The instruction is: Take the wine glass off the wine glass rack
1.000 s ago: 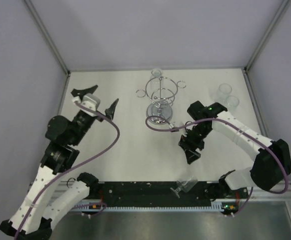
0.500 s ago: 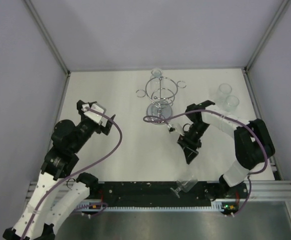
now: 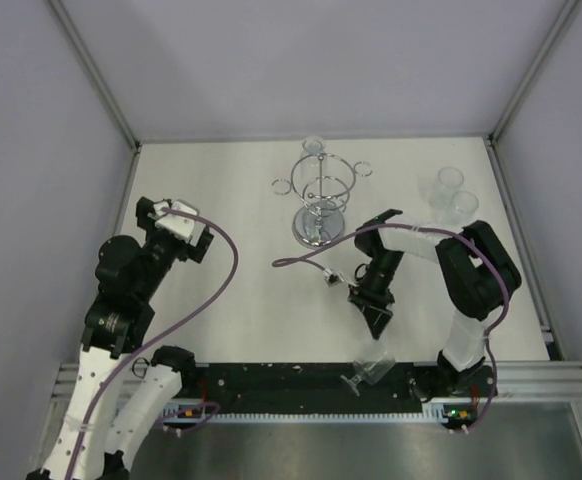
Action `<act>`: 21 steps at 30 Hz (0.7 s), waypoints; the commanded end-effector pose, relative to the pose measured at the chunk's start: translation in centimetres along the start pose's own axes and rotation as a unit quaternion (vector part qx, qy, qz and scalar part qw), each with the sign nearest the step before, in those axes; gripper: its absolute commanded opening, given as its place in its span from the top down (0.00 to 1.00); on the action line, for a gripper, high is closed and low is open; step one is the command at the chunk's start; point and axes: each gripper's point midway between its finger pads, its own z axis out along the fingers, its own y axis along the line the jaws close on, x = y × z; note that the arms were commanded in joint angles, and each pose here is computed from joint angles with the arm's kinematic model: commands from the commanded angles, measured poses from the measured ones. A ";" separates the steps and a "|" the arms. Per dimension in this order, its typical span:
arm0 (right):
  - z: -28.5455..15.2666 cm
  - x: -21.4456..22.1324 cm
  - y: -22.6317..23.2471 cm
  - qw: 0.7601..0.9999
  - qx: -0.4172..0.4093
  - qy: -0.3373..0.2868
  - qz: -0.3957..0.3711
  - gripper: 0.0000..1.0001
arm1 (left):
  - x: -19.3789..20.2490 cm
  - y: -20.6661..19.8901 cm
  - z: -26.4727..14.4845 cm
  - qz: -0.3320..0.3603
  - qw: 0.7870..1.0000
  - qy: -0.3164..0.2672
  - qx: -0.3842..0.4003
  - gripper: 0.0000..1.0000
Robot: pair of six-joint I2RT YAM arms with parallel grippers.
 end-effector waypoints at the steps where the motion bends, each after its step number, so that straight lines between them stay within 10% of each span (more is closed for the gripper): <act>1: -0.5 3.0 4.6 0.988 -0.081 0.080 0.107 0.40 | -2.1 1.4 -0.2 0.016 0.999 -0.029 -0.018 0.08; 21: -0.2 4.4 8.2 0.980 -0.060 0.145 0.122 0.41 | -1.3 1.6 0.3 0.006 0.999 -0.030 -0.013 0.07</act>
